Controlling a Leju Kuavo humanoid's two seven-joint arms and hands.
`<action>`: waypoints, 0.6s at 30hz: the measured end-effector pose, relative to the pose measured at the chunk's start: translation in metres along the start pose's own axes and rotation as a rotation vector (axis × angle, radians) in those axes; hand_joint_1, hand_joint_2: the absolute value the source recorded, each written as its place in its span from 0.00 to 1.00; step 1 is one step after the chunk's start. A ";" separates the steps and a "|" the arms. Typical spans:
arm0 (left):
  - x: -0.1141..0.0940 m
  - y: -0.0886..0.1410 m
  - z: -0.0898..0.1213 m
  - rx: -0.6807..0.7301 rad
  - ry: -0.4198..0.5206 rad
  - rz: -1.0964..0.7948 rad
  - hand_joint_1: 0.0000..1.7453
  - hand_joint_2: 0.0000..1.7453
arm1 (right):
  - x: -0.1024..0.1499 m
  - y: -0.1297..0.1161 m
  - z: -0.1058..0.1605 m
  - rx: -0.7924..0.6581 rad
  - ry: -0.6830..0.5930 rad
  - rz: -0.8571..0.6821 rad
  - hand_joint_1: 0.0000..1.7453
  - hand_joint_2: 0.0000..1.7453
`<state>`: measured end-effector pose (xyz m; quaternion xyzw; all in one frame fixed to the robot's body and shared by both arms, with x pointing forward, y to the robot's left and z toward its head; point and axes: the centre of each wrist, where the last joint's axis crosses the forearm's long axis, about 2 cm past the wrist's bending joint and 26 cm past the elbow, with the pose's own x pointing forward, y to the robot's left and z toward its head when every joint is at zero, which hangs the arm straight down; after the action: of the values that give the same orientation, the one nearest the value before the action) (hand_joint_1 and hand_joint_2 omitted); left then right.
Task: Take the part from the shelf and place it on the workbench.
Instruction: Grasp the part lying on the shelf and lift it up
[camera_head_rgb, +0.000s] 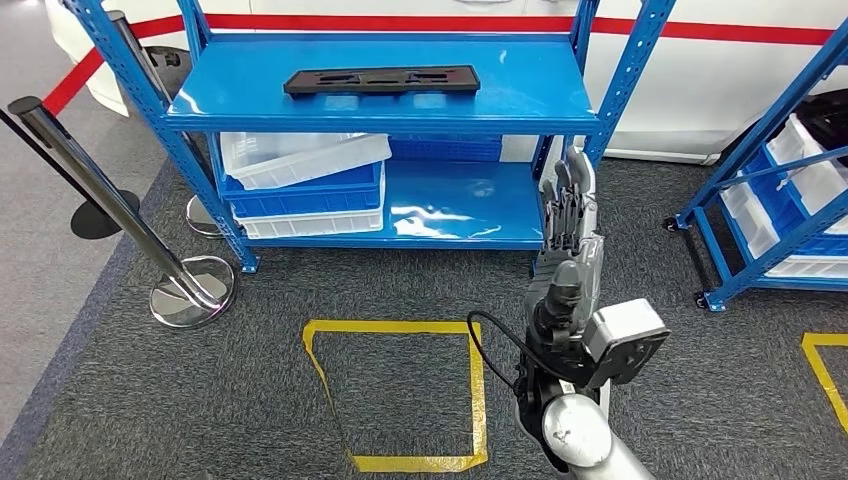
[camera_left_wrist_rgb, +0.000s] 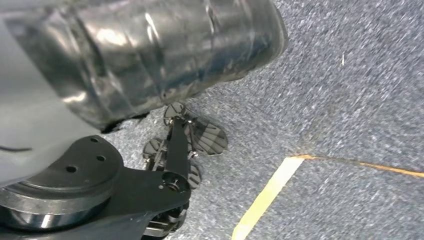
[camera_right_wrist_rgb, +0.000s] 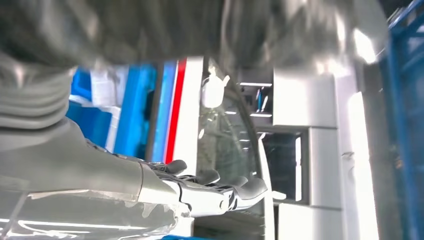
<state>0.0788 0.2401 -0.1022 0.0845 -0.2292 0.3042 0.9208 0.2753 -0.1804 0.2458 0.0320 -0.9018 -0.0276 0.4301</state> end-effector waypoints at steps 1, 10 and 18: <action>0.000 0.000 0.000 0.001 -0.009 0.003 0.00 1.00 | 0.005 0.002 0.000 0.022 -0.018 0.009 0.00 1.00; 0.000 -0.001 0.000 0.015 -0.143 0.059 0.00 1.00 | 0.036 0.013 0.005 0.198 -0.121 0.026 0.00 1.00; 0.001 0.000 -0.001 0.034 -0.151 0.059 0.00 1.00 | 0.042 0.015 0.010 0.191 -0.151 -0.016 0.00 1.00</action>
<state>0.0796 0.2410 -0.1023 0.1161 -0.2952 0.3280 0.8898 0.2412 -0.1688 0.2730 0.0778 -0.9298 0.0528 0.3558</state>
